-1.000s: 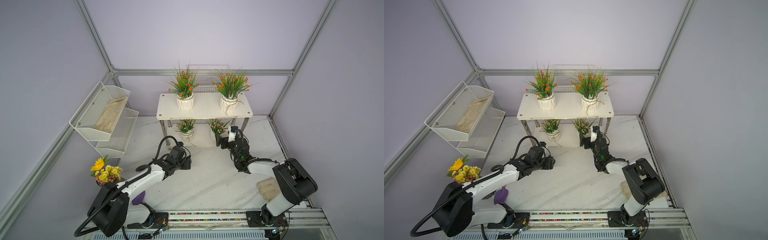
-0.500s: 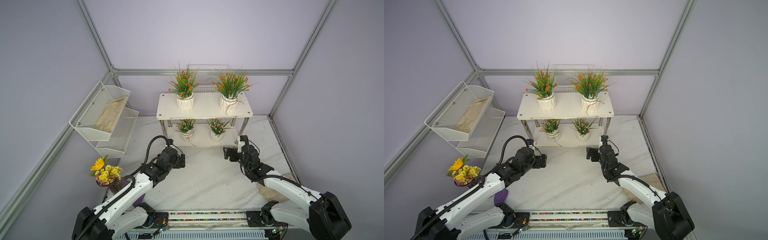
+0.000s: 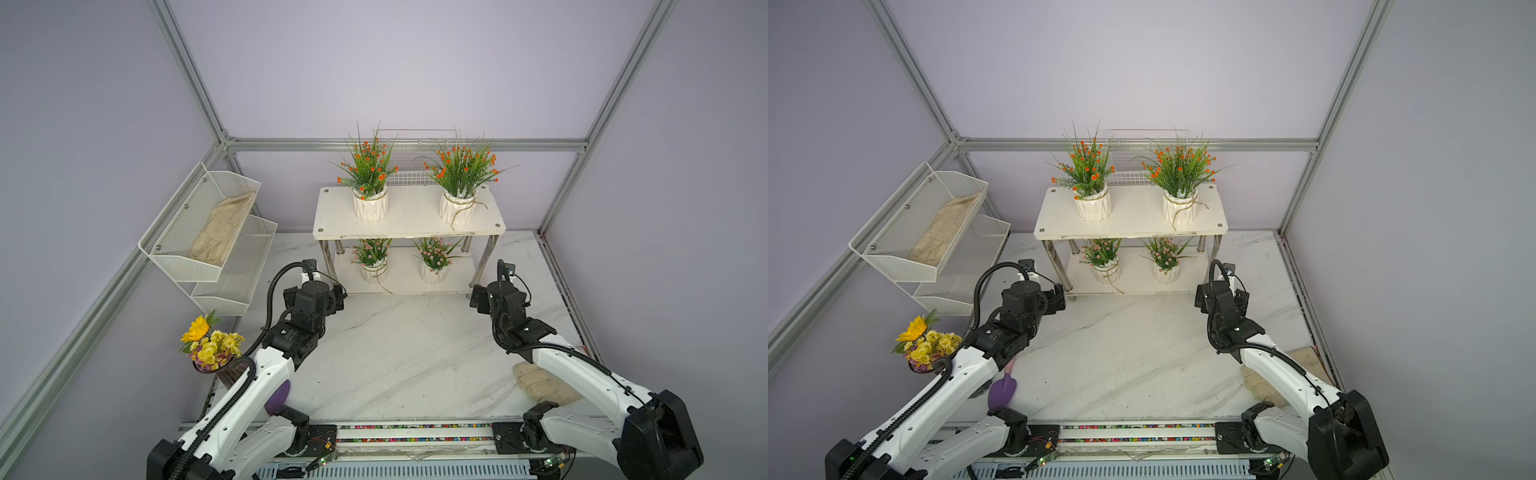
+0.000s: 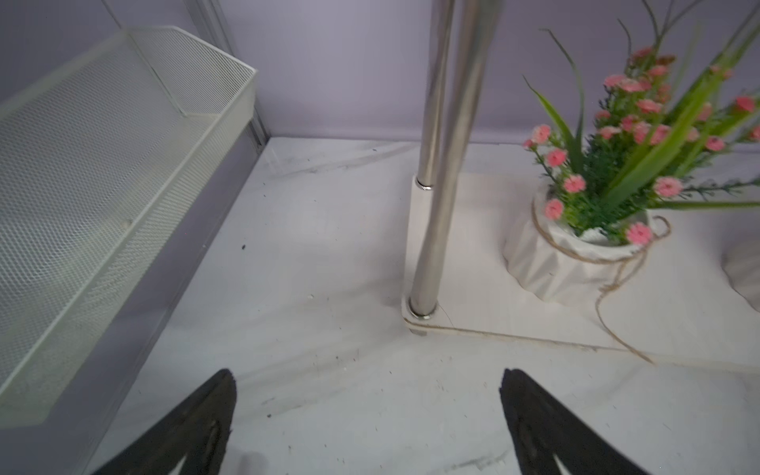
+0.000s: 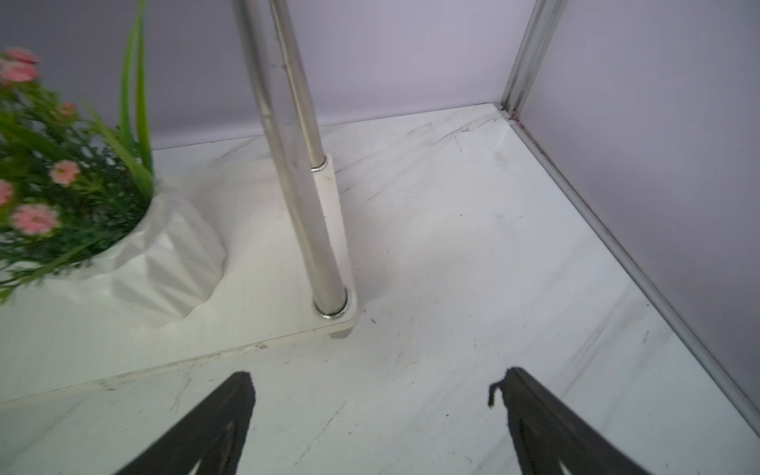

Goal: Place the baby's breath potted plants on the rack by color
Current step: Reset both arms

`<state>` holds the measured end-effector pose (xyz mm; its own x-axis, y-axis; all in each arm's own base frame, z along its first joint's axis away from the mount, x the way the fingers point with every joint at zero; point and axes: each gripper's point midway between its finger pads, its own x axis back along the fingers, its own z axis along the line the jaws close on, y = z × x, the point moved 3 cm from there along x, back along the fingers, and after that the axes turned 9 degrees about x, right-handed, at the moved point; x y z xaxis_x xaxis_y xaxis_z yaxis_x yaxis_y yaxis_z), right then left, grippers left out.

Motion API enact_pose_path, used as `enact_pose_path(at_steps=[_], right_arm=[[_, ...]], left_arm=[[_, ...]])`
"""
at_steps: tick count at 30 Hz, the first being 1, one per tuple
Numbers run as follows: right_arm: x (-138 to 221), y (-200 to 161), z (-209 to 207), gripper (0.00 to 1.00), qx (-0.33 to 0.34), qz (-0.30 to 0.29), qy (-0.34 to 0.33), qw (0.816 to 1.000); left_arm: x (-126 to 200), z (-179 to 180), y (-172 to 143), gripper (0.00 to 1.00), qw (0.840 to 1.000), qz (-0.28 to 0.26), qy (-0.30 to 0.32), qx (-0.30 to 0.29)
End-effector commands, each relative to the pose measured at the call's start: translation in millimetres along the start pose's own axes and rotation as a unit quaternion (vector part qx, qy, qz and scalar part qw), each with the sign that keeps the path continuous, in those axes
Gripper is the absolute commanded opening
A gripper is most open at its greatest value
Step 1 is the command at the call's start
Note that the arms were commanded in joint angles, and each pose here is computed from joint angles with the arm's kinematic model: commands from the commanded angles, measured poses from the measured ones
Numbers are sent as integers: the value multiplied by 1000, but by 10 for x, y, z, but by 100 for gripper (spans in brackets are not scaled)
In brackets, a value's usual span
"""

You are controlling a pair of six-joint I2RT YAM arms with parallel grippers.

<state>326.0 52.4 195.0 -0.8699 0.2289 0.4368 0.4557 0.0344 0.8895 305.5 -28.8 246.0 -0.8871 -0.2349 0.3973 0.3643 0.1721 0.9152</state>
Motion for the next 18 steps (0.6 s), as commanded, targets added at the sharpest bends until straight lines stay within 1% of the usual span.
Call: enact_pose_path(at_steps=[1,4,6,10,11,13,14,15,16,18], right_arm=[[-96,85,-266,97,-1,-49,-46,998],[-137,37,-412,97,-2,-92,-52,994],[-159,-17,-500,97,-3,-110,-61,992],[-338,-69,-618,97,-16,-108,-55,992],[-385,-73,-626,97,-14,-110,-54,992],[-500,-88,-596,97,-9,-115,-43,992],[-558,-108,-585,97,-8,-118,-41,992],[-607,-98,-565,97,-9,-126,-34,991],[-712,-158,-524,97,-6,-121,-26,992],[-842,-170,-453,97,3,-127,-11,992]], left_arm=[[-237,230,26,100,998,-68,11,-8],[-482,524,-161,100,994,-96,-4,48],[-612,672,-298,100,992,-106,-1,69],[-864,753,-562,100,993,-98,13,62],[-898,753,-577,100,993,-106,14,58],[-902,694,-545,100,991,-124,-10,57],[-927,695,-548,100,991,-124,-11,57],[-968,678,-575,100,992,-115,-15,54],[-1021,663,-653,100,993,-102,-18,51],[-1104,626,-774,100,994,-100,-31,41]])
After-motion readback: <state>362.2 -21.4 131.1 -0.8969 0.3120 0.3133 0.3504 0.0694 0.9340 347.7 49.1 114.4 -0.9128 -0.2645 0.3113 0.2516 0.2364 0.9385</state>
